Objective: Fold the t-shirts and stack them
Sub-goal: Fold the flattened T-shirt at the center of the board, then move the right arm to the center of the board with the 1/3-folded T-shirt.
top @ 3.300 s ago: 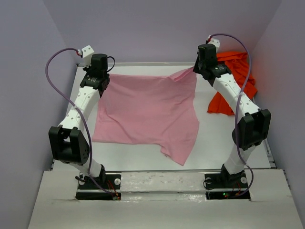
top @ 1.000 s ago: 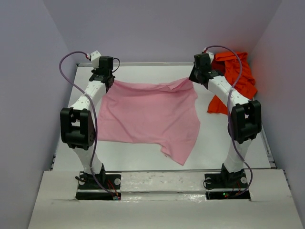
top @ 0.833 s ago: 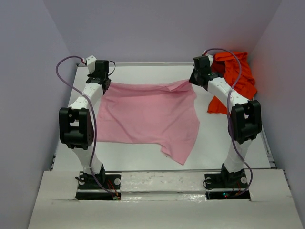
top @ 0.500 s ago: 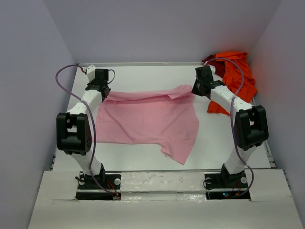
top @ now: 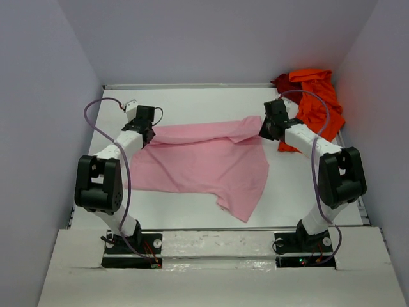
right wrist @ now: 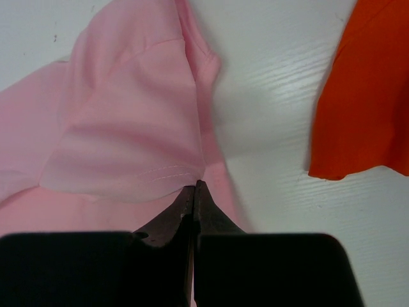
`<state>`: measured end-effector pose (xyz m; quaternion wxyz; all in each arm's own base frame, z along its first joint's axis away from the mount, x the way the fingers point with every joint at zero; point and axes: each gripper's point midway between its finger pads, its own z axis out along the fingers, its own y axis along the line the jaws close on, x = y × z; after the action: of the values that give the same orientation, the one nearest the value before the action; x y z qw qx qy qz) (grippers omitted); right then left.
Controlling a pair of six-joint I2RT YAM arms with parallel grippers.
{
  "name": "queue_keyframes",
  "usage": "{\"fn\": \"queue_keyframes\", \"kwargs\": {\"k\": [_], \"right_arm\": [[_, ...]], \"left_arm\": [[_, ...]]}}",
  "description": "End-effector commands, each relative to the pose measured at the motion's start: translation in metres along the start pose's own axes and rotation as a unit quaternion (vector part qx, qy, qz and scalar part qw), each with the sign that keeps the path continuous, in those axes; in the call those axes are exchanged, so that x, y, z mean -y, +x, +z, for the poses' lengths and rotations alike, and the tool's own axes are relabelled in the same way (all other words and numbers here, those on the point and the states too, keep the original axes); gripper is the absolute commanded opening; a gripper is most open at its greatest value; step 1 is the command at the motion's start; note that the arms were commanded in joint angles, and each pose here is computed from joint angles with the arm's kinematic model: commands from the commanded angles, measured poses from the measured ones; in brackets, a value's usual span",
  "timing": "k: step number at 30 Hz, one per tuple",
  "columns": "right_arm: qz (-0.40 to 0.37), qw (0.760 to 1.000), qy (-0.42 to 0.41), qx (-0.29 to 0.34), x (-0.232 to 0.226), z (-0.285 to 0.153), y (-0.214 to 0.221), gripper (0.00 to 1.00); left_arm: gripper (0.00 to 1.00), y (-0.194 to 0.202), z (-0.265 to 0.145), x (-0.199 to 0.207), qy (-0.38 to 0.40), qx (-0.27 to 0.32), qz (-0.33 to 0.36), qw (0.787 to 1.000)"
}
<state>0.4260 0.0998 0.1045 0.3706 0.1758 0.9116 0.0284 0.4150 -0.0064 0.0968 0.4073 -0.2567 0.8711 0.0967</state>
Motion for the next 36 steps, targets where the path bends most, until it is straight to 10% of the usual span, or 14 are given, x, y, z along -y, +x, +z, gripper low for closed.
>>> {"fn": "queue_keyframes", "kwargs": {"k": [1, 7, 9, 14, 29, 36], "right_arm": [[0.02, 0.999, -0.022, 0.015, -0.007, -0.01, -0.002, 0.0], [0.019, 0.999, -0.022, -0.014, -0.003, -0.004, 0.019, 0.0], [0.018, 0.999, -0.024, -0.019, -0.004, -0.003, 0.021, 0.34], [0.007, 0.999, -0.039, -0.005, -0.012, -0.01, 0.005, 0.66], [0.007, 0.996, -0.084, 0.021, -0.046, -0.022, -0.033, 0.64], [-0.017, 0.995, -0.102, -0.01, -0.058, -0.038, 0.005, 0.63]], "left_arm": [[0.0, -0.012, -0.013, -0.011, -0.008, 0.025, -0.022, 0.999], [0.0, 0.004, -0.012, -0.022, -0.024, 0.012, -0.014, 1.0], [0.0, 0.01, -0.011, -0.027, -0.033, 0.007, -0.009, 0.999], [0.32, 0.01, -0.014, -0.036, -0.052, 0.013, -0.013, 0.999], [0.41, -0.117, -0.055, -0.005, -0.04, 0.125, -0.076, 0.988], [0.4, -0.082, -0.05, 0.016, 0.018, 0.076, -0.093, 0.993]]}}
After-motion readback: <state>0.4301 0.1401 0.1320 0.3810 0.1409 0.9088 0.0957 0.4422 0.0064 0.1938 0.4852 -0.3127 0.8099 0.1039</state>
